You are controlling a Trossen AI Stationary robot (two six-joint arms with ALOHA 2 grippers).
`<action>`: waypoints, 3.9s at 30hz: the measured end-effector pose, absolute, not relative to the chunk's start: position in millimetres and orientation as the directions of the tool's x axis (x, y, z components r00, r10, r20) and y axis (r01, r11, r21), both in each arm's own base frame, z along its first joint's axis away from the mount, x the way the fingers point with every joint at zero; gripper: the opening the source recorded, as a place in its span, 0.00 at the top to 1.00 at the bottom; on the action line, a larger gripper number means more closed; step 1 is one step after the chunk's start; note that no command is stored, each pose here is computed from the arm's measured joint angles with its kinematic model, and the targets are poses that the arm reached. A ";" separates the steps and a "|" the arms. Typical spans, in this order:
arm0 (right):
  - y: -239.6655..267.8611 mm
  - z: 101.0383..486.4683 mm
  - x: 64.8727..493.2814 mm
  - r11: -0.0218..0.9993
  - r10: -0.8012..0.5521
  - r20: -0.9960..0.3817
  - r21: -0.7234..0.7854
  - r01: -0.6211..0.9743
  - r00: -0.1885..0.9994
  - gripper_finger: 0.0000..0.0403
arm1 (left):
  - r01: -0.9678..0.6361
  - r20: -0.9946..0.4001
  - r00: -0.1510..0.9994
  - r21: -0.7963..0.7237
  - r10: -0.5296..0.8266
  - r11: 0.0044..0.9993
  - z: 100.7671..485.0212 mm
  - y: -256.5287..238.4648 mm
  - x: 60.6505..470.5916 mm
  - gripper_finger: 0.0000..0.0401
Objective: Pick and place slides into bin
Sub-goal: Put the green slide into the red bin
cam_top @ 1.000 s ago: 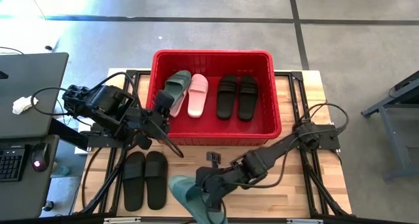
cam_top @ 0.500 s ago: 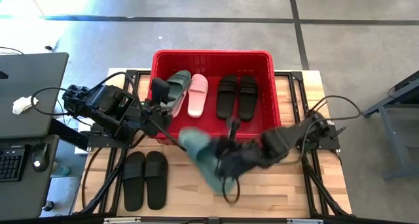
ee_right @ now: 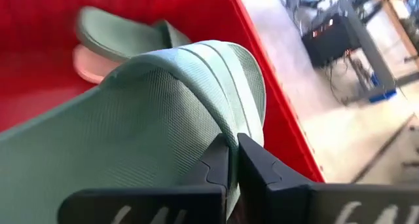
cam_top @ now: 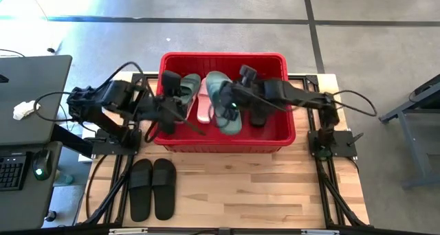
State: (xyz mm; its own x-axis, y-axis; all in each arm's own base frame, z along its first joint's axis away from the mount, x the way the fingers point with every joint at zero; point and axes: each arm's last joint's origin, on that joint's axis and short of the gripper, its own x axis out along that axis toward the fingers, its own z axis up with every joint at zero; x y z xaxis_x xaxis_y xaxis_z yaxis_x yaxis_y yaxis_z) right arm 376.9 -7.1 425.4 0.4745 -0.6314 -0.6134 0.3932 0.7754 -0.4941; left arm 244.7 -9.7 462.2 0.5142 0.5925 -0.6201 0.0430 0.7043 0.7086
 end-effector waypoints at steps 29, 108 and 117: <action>-141.5 289.0 467.2 0.729 -0.645 -0.716 -0.471 0.497 0.268 1.00 | 0.027 -0.592 0.634 0.660 0.498 0.750 429.8 84.2 220.8 0.57; -185.4 255.6 477.4 0.838 -0.452 -0.801 -0.230 0.494 0.393 0.67 | -0.159 -0.536 0.658 0.588 0.529 0.793 385.2 105.1 204.2 0.57; -184.1 255.1 477.8 0.868 -0.405 -0.815 -0.200 0.455 0.415 0.67 | -0.147 -0.554 0.647 0.583 0.524 0.799 383.5 104.5 203.1 0.57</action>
State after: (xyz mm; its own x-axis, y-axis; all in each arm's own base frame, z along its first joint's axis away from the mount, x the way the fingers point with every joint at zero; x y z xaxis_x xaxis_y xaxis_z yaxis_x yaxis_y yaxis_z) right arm 477.8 -184.1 255.1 0.4153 -0.4049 -0.8146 0.4547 0.8680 -0.1996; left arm 203.1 104.5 383.5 0.6468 0.5237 -0.5545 -0.1469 0.7989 0.5832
